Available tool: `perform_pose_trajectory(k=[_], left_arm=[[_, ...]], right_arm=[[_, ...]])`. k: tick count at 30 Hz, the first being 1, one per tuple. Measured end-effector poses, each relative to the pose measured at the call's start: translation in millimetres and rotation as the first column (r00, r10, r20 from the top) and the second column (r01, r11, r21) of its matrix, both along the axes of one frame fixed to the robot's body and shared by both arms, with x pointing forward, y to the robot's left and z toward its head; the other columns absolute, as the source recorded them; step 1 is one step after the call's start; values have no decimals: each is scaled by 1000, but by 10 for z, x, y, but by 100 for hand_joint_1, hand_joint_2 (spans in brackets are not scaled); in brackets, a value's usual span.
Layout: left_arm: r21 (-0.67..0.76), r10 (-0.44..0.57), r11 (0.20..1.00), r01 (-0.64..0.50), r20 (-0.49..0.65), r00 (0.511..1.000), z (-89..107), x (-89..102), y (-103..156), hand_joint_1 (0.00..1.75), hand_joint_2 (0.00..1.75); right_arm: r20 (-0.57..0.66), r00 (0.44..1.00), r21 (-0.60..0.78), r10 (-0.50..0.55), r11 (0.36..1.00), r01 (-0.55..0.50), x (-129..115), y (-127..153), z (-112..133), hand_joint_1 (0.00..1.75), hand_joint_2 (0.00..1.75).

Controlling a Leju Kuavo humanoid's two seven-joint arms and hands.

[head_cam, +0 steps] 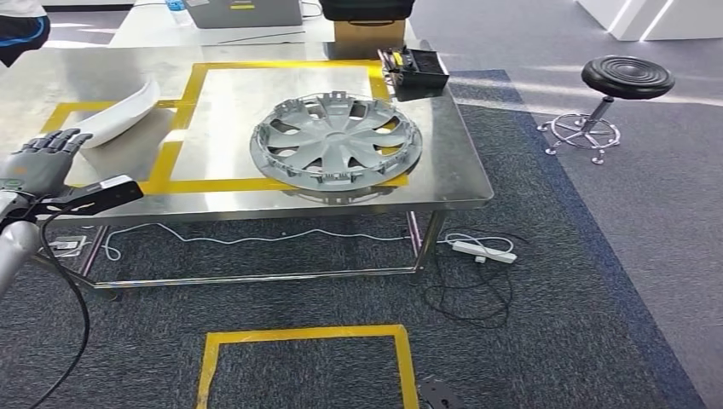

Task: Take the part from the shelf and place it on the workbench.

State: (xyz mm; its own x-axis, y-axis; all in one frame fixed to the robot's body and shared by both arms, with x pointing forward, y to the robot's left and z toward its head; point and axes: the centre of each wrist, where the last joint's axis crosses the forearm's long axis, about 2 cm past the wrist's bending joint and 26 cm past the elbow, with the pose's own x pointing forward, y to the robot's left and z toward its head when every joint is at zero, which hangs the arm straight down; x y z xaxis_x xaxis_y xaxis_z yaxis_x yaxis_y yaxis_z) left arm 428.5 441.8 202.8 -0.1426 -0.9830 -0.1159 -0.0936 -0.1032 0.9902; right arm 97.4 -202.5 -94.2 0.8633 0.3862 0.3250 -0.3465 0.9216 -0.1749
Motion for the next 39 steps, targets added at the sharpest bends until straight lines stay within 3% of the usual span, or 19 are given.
perform_pose_trajectory(k=[7, 15, 21, 32, 39], left_arm=[[-1, 12, 1000, -12, -8, 1000, -133, -73, 17, 0, 0], [-21, 44, 999, -45, -71, 997, -664, -393, 64, 0, 0], [-41, 84, 995, -92, -160, 984, -1111, -721, 85, 0, 0], [-85, 163, 977, -198, -305, 938, -1727, -1292, 54, 0, 0], [-172, 214, 935, -310, -424, 880, -2118, -1729, -71, 0, 0]], right_arm=[[3, 1000, 1, -2, 1000, 2, -4, 2, -1, 0, 0], [-2, 1000, -5, -8, 1000, 8, -54, -19, -15, 0, 0], [-13, 1000, -9, -12, 1000, 12, -116, -32, -29, 0, 0], [-9, 1000, -12, -19, 1000, 19, -123, -52, -34, 0, 0], [-9, 999, -14, -34, 999, 33, -164, -60, -42, 0, 0]])
